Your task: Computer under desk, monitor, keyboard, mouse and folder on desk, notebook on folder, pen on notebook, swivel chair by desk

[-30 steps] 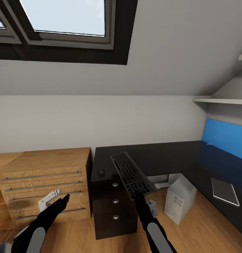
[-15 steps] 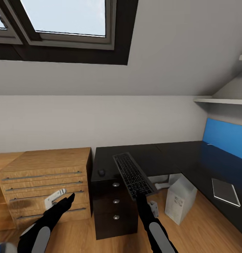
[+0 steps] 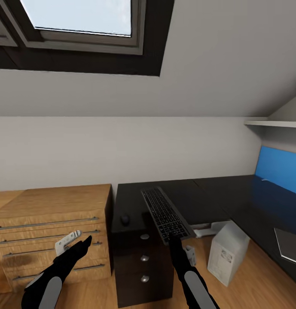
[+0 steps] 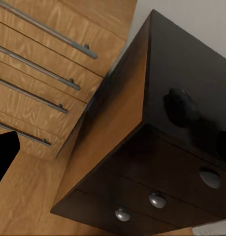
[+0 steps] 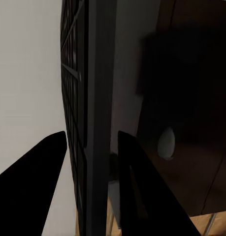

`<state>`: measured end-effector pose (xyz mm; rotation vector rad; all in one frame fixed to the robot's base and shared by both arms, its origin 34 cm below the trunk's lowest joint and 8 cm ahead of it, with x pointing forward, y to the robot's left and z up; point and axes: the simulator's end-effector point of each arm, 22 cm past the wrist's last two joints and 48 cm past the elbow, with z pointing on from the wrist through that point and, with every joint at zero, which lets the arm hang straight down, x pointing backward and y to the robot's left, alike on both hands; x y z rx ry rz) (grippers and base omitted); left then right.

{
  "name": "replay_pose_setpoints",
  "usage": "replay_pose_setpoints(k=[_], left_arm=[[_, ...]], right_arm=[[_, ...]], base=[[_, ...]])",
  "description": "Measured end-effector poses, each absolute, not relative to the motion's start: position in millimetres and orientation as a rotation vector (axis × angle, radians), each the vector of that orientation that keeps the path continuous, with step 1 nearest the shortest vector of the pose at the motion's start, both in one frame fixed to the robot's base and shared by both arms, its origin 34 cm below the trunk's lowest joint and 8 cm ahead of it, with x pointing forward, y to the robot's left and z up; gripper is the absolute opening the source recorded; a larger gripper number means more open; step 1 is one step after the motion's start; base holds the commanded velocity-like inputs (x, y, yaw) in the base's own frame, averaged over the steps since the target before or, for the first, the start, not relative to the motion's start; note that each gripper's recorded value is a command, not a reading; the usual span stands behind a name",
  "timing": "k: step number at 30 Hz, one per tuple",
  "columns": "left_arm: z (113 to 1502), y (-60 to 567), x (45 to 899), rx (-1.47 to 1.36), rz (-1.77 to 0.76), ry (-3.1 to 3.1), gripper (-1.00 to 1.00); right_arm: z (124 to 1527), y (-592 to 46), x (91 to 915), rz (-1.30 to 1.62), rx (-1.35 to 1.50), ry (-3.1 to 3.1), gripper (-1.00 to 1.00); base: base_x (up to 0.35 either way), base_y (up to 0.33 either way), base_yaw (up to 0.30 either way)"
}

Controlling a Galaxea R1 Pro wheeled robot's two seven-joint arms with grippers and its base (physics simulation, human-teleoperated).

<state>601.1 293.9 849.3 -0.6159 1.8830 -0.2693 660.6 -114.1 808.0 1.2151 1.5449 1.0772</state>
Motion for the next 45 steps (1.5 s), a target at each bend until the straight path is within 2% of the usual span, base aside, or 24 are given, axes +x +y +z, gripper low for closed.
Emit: replay_pose_setpoints(k=[13,45], left_arm=[[849.6,305.4,600.6,-0.620,-0.247,1.878,1.00],[850.8,306.3,601.2,-0.621,-0.246,1.871,1.00]], right_arm=[[770.1,-108.2,649.8,1.037,1.257,1.621,-1.00],[761.5,-123.6,650.1,1.015,1.305,1.603,-1.00]], base=[[0.228,0.213,0.000],[0.051,0.004,0.000]])
